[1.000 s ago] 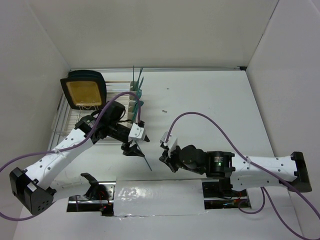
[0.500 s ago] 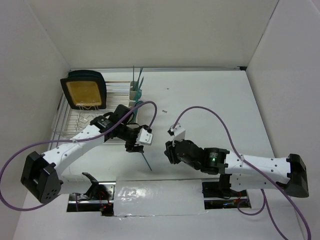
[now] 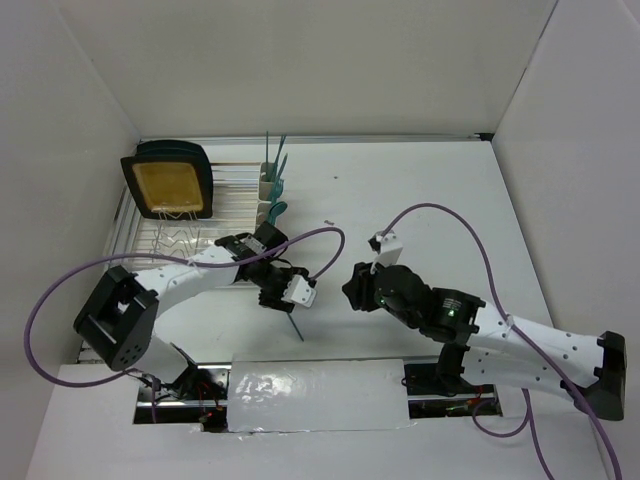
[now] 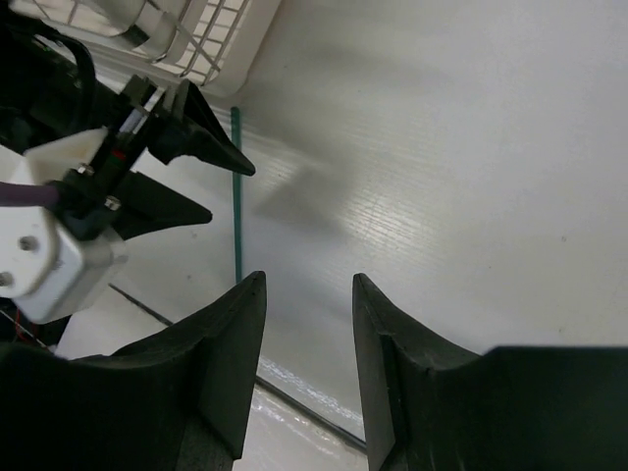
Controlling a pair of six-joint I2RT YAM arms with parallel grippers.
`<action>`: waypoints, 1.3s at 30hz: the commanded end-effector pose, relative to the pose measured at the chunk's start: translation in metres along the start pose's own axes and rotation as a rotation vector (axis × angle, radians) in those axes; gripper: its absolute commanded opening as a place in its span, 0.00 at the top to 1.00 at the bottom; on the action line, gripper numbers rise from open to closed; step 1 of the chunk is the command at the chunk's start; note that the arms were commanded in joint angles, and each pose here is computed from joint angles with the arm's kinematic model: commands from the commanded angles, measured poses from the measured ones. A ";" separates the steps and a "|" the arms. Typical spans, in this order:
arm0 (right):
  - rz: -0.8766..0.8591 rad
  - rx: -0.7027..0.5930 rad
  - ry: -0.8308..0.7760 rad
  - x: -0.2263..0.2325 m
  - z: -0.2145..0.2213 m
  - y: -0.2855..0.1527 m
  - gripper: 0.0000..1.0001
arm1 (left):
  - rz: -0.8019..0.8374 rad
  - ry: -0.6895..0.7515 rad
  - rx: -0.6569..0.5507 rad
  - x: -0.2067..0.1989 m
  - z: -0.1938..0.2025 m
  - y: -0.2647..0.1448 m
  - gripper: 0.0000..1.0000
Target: Sort the eating utensils into containers
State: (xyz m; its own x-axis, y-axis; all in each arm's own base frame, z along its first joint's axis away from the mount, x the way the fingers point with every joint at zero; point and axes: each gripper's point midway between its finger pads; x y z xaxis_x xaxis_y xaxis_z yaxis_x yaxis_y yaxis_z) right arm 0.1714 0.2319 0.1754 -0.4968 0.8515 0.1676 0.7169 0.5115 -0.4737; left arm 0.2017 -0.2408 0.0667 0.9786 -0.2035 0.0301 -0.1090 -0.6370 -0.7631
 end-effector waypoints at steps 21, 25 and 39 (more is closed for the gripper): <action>-0.058 -0.023 0.084 -0.044 -0.005 -0.007 0.50 | 0.032 0.094 0.230 0.018 0.062 0.010 0.41; -0.060 -0.031 0.077 -0.048 -0.011 -0.013 0.51 | 0.075 0.078 0.238 0.007 0.068 0.014 0.42; -0.159 -0.047 0.084 -0.033 -0.015 -0.037 0.53 | 0.259 0.040 0.352 -0.051 0.100 0.028 0.54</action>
State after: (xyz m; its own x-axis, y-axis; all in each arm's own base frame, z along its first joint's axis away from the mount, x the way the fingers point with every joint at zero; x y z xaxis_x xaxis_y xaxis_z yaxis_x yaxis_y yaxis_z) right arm 0.1741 0.1829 0.1829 -0.5298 0.7949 0.2958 0.6700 0.6061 -0.4287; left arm 0.2219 -0.2107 0.0156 0.9414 -0.3290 0.0741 -0.0795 -0.4299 -0.8994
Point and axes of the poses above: each gripper's point midway between its finger pads, its own y axis out along the fingers, its own x axis along the line the jaws close on, z = x × y, and after that the axes turned 11 degrees about -y, right-handed
